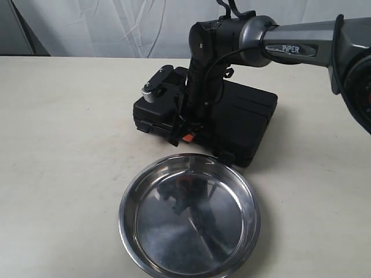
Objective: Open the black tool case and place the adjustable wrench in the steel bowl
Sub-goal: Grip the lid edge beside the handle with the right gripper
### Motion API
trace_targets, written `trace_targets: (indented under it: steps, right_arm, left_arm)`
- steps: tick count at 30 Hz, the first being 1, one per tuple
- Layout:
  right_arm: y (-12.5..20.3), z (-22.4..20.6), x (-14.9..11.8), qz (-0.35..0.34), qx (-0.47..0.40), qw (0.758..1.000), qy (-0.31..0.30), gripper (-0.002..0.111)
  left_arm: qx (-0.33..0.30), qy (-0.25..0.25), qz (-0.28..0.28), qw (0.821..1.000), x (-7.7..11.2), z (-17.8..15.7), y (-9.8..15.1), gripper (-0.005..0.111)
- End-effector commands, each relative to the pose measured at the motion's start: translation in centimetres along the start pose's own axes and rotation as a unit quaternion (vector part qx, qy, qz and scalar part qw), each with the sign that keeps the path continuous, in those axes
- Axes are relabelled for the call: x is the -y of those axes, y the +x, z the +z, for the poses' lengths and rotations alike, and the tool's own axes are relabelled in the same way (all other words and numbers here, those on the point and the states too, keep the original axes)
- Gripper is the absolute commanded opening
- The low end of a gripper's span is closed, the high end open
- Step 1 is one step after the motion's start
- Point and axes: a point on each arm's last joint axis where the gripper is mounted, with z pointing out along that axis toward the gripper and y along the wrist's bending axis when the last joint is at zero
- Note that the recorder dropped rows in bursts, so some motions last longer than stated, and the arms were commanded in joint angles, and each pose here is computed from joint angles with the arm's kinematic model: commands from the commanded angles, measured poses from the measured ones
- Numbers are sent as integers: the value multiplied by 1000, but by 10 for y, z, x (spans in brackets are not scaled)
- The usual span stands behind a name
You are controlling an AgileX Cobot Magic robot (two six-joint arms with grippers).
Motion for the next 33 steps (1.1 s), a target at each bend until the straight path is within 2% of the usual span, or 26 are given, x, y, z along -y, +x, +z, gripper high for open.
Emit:
trace_targets:
  steps: [1, 5, 8, 9, 12, 33]
  right_arm:
    - [-5, -9, 6, 33, 32, 999, 24, 0]
    - [-4, -9, 8, 25, 26, 999, 34, 3]
    - [-4, -9, 8, 24, 26, 999, 36, 17]
    - [-4, -9, 8, 24, 26, 999, 36, 17]
    - [-4, -9, 7, 28, 25, 999, 31, -1]
    - [-5, -9, 8, 28, 35, 998, 36, -1]
  left_arm:
    - [2, 2, -2, 1000, 0, 0, -1, 0]
    - [2, 2, -2, 1000, 0, 0, -1, 0]
    - [2, 2, -2, 1000, 0, 0, -1, 0]
    - [2, 2, -2, 1000, 0, 0, -1, 0]
    - [2, 2, -2, 1000, 0, 0, -1, 0]
    - [2, 2, -2, 1000, 0, 0, -1, 0]
